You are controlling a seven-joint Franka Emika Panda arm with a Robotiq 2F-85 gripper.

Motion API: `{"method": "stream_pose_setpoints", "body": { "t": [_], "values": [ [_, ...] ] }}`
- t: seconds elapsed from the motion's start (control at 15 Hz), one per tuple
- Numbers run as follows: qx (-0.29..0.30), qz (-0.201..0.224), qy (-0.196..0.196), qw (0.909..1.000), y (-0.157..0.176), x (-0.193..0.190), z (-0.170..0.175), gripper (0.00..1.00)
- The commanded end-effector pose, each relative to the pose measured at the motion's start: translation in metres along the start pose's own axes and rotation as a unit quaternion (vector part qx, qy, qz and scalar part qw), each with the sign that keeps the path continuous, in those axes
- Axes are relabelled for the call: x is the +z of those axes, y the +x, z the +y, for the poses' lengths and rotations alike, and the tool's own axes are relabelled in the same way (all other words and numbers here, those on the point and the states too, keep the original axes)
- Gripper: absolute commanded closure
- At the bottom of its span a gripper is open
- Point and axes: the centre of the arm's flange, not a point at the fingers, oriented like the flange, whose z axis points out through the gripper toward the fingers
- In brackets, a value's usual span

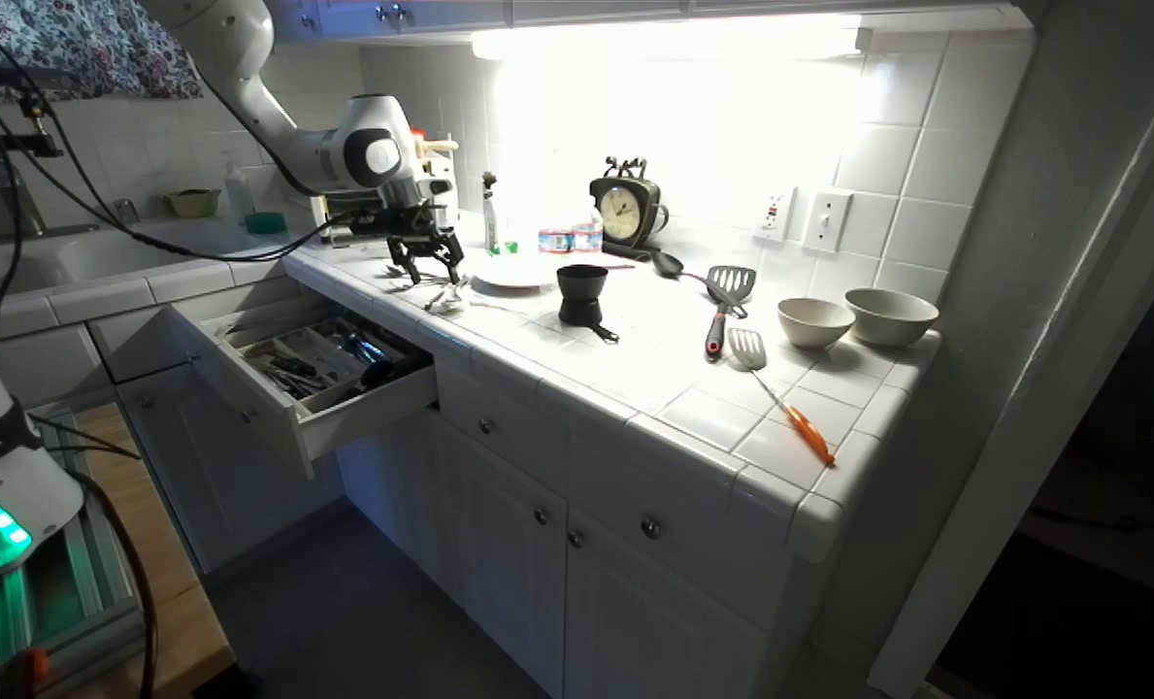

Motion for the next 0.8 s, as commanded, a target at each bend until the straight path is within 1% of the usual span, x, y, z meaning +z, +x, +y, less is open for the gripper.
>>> {"method": "stream_pose_setpoints", "body": {
  "t": [0.0, 0.07, 0.13, 0.4, 0.53, 0.67, 0.73],
  "values": [
    [0.020, 0.006, 0.006, 0.9998, 0.0075, 0.0111, -0.0080, 0.15],
    [0.022, 0.005, 0.006, 0.9997, 0.0073, 0.0130, -0.0092, 0.29],
    [0.024, 0.004, 0.007, 0.9997, 0.0071, 0.0147, -0.0100, 0.41],
    [0.032, 0.005, 0.008, 0.9994, 0.0094, 0.0161, -0.0121, 0.69],
    [0.033, 0.006, 0.009, 0.9994, 0.0109, 0.0149, -0.0143, 0.81],
    [0.035, 0.007, 0.008, 0.9993, 0.0126, 0.0144, -0.0137, 0.96],
    [0.039, 0.007, 0.006, 0.9992, 0.0132, 0.0141, -0.0123, 1.00]
  ]
}}
